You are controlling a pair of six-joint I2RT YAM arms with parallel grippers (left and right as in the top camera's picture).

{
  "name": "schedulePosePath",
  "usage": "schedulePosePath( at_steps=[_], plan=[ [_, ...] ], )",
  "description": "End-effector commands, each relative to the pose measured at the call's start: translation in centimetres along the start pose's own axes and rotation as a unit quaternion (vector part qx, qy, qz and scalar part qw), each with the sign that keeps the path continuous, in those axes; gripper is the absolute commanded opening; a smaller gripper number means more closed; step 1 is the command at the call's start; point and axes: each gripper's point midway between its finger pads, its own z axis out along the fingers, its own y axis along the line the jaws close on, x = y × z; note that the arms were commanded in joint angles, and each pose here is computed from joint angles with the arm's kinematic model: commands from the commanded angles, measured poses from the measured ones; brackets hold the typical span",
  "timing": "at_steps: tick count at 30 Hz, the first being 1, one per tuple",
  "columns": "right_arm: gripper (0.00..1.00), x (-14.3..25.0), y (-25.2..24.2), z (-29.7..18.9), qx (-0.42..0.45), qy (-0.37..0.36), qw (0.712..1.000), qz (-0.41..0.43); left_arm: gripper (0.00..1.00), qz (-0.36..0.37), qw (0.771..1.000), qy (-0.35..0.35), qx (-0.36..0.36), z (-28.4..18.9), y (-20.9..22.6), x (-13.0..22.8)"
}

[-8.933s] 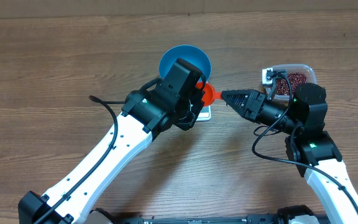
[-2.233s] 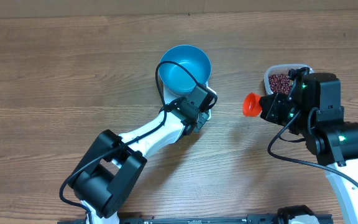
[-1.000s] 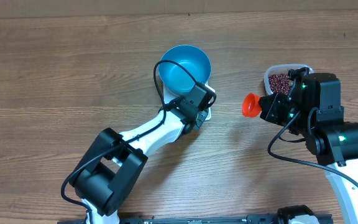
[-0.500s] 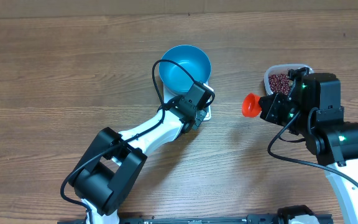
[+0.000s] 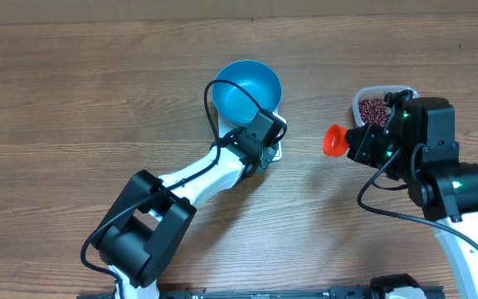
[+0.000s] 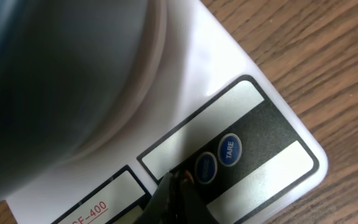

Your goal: Scoop item into bowl and weigh 150g on scale

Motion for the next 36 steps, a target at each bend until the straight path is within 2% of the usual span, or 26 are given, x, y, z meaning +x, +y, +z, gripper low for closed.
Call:
schedulePosePath(
  at_steps=[1, 36],
  plan=[
    [0.04, -0.7, 0.61, -0.74, -0.01, -0.012, 1.0, -0.002, 0.04, 0.014, 1.0, 0.008, 0.011, 0.48, -0.45, 0.64],
    [0.04, -0.68, 0.61, -0.74, -0.01, -0.012, 1.0, -0.002, 0.04, 0.011, 1.0, 0.01, 0.014, 1.05, -0.67, 0.81]
  ],
)
